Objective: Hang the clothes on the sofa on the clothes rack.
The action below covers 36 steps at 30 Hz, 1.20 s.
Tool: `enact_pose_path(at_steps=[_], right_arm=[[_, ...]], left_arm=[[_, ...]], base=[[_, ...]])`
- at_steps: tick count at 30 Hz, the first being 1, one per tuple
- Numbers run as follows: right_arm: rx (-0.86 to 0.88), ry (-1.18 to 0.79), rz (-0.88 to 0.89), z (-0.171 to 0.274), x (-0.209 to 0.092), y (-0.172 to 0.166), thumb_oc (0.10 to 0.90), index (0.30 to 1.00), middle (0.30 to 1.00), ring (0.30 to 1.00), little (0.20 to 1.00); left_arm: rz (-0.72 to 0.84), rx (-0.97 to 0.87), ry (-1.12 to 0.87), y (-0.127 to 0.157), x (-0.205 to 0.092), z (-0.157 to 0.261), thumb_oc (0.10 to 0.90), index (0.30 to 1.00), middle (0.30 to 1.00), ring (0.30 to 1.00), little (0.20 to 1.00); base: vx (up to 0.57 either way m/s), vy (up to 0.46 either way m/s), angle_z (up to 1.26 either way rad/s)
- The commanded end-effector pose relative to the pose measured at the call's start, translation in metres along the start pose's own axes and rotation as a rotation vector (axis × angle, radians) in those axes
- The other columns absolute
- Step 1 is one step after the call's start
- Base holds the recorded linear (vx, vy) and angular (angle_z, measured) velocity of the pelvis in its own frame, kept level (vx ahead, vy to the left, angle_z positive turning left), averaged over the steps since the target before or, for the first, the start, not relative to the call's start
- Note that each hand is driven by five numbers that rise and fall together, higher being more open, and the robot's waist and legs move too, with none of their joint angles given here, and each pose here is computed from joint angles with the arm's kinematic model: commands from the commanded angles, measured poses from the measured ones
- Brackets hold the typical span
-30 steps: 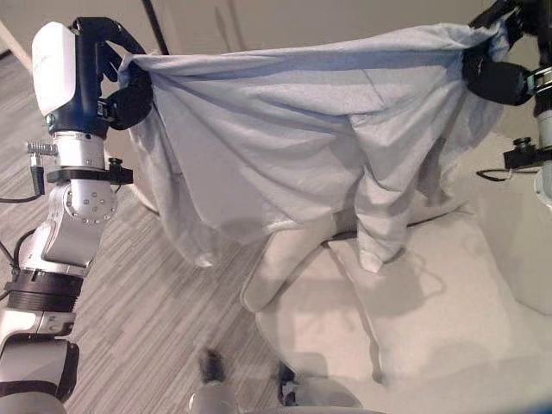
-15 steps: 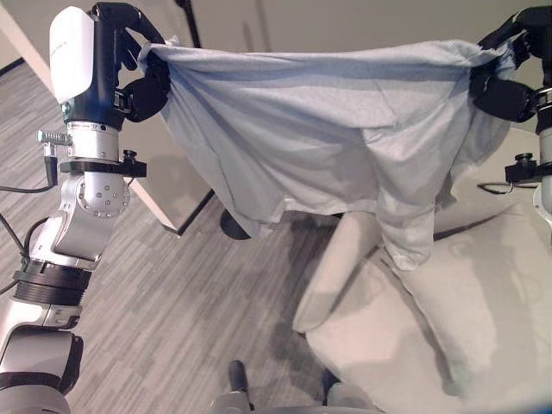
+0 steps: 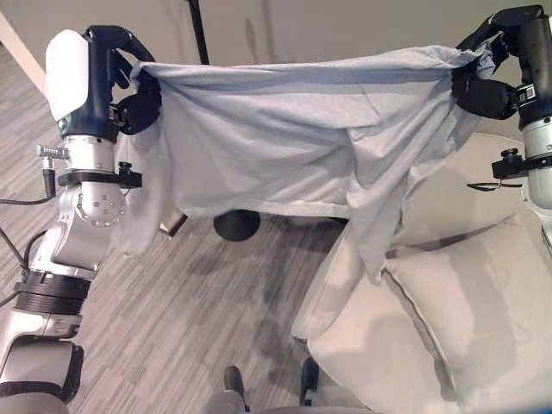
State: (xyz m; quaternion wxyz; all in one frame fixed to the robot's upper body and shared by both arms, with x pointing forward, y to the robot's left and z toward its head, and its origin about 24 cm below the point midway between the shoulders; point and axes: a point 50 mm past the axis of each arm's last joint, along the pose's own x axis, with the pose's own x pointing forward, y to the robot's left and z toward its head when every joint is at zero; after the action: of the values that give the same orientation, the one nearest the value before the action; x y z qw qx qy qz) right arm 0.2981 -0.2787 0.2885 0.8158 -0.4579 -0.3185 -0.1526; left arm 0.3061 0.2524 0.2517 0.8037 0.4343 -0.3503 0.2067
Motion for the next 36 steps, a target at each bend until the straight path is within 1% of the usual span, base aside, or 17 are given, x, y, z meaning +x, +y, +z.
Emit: enact_pose_path(at_steps=[1, 8, 12, 16, 19, 22, 24, 25, 28, 32, 36], right_arm=[[-0.018, -0.095, -0.232, 0.02, 0.019, -0.051, 0.4, 0.3, 0.3, 0.3, 0.3], [-0.018, -0.047, -0.212, 0.008, 0.008, -0.044, 0.4, 0.3, 0.3, 0.3, 0.3], [-0.038, -0.043, -0.186, 0.007, 0.007, -0.042, 0.4, 0.3, 0.3, 0.3, 0.3], [-0.041, -0.037, -0.225, 0.007, 0.007, -0.044, 0.4, 0.3, 0.3, 0.3, 0.3], [-0.003, -0.052, -0.228, 0.011, 0.009, -0.036, 0.4, 0.3, 0.3, 0.3, 0.3], [-0.002, -0.072, -0.22, 0.016, 0.015, -0.039, 0.4, 0.3, 0.3, 0.3, 0.3], [0.009, -0.076, -0.224, 0.017, 0.017, -0.041, 0.4, 0.3, 0.3, 0.3, 0.3], [-0.021, -0.062, -0.227, 0.013, 0.016, -0.044, 0.4, 0.3, 0.3, 0.3, 0.3], [-0.01, -0.062, -0.215, 0.013, 0.013, -0.039, 0.4, 0.3, 0.3, 0.3, 0.3], [-0.01, -0.02, -0.202, 0.002, 0.001, -0.037, 0.4, 0.3, 0.3, 0.3, 0.3], [-0.038, -0.016, -0.199, -0.001, -0.005, -0.038, 0.4, 0.3, 0.3, 0.3, 0.3]], left_arm=[[0.254, -0.024, -0.13, 0.051, 0.028, 0.023, 0.4, 0.3, 0.3, 0.3, 0.3], [0.252, -0.056, -0.156, 0.046, 0.035, 0.032, 0.4, 0.3, 0.3, 0.3, 0.3], [0.254, -0.05, -0.201, 0.048, 0.046, 0.041, 0.4, 0.3, 0.3, 0.3, 0.3], [0.247, -0.032, -0.275, 0.052, 0.052, 0.057, 0.4, 0.3, 0.3, 0.3, 0.3], [0.259, 0.003, -0.284, 0.058, 0.051, 0.056, 0.4, 0.3, 0.3, 0.3, 0.3], [0.265, 0.015, -0.267, 0.06, 0.05, 0.052, 0.4, 0.3, 0.3, 0.3, 0.3], [0.262, 0.001, -0.246, 0.058, 0.046, 0.048, 0.4, 0.3, 0.3, 0.3, 0.3], [0.241, 0.01, -0.241, 0.055, 0.042, 0.046, 0.4, 0.3, 0.3, 0.3, 0.3], [0.253, 0.002, -0.21, 0.057, 0.038, 0.039, 0.4, 0.3, 0.3, 0.3, 0.3], [0.244, -0.044, -0.169, 0.05, 0.029, 0.033, 0.4, 0.3, 0.3, 0.3, 0.3], [0.247, -0.05, -0.148, 0.05, 0.024, 0.028, 0.4, 0.3, 0.3, 0.3, 0.3]], base=[[-0.02, 0.047, 0.16], [0.08, 0.203, 0.17], [0.19, 0.605, -0.08], [0.19, 0.645, 0.24], [0.05, 0.447, -0.74], [0.07, 0.351, -0.3], [0.09, 0.119, -0.38], [0.09, 0.0, -0.28], [0.14, -0.058, -0.24], [0.16, -0.131, -0.11], [0.12, -0.125, 0.22]])
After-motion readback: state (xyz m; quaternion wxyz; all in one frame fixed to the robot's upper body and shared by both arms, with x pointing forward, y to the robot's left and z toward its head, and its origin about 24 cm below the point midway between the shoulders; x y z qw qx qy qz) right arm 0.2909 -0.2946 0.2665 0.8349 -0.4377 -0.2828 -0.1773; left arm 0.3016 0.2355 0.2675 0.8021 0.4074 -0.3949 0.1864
